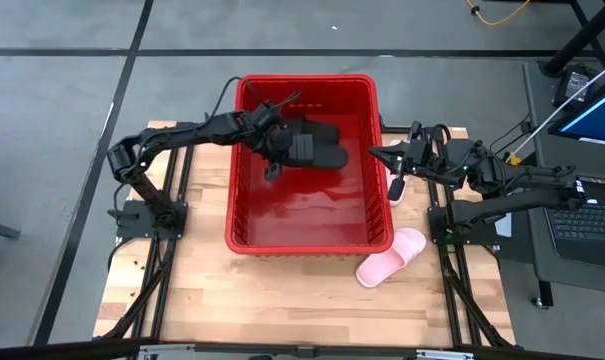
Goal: Pick and place slides into bin
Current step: Put the bottom left black slide into the red bin
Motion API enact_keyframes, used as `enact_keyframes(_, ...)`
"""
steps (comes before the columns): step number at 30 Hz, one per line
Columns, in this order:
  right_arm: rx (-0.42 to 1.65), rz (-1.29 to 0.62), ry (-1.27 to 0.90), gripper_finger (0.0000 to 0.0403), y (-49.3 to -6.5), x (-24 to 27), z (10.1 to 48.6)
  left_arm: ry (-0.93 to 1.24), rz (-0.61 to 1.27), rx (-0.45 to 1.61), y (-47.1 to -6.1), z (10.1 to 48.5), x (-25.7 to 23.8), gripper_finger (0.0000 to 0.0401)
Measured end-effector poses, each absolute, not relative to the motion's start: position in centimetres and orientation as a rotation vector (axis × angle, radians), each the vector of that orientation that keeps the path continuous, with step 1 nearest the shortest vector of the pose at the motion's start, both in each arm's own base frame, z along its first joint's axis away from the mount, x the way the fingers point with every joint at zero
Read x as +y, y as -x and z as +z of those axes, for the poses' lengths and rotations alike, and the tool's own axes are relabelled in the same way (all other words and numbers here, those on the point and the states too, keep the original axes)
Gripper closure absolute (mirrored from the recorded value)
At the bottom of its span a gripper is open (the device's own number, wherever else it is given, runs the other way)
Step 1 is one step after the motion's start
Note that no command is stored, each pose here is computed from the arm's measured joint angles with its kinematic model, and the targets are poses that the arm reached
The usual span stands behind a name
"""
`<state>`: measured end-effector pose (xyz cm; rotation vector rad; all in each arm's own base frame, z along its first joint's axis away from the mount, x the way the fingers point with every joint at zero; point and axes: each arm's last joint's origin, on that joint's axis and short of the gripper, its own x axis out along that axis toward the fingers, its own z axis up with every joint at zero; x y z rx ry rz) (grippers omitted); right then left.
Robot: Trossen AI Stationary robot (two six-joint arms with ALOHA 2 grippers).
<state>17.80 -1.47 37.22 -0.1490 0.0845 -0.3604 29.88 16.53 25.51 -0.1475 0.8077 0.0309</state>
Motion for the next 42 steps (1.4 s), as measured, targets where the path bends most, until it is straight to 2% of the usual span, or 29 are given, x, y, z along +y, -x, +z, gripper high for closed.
enact_keyframes(7, 0.088, -0.361, 0.169, 0.0398, -17.8, -1.5, 37.2, 0.161, 0.012, 0.713, -30.0, 23.6, 16.5, 0.0398)
enact_keyframes(17, 0.087, -0.362, 0.169, 0.0398, -17.8, -1.5, 37.2, 0.232, 0.062, 0.739, -28.5, 21.2, 17.3, 0.0398)
enact_keyframes(42, 0.068, -0.363, 0.163, 0.0398, -19.1, -1.5, 37.1, 0.295, 0.166, 0.740, -27.6, 19.7, 17.8, 0.0398)
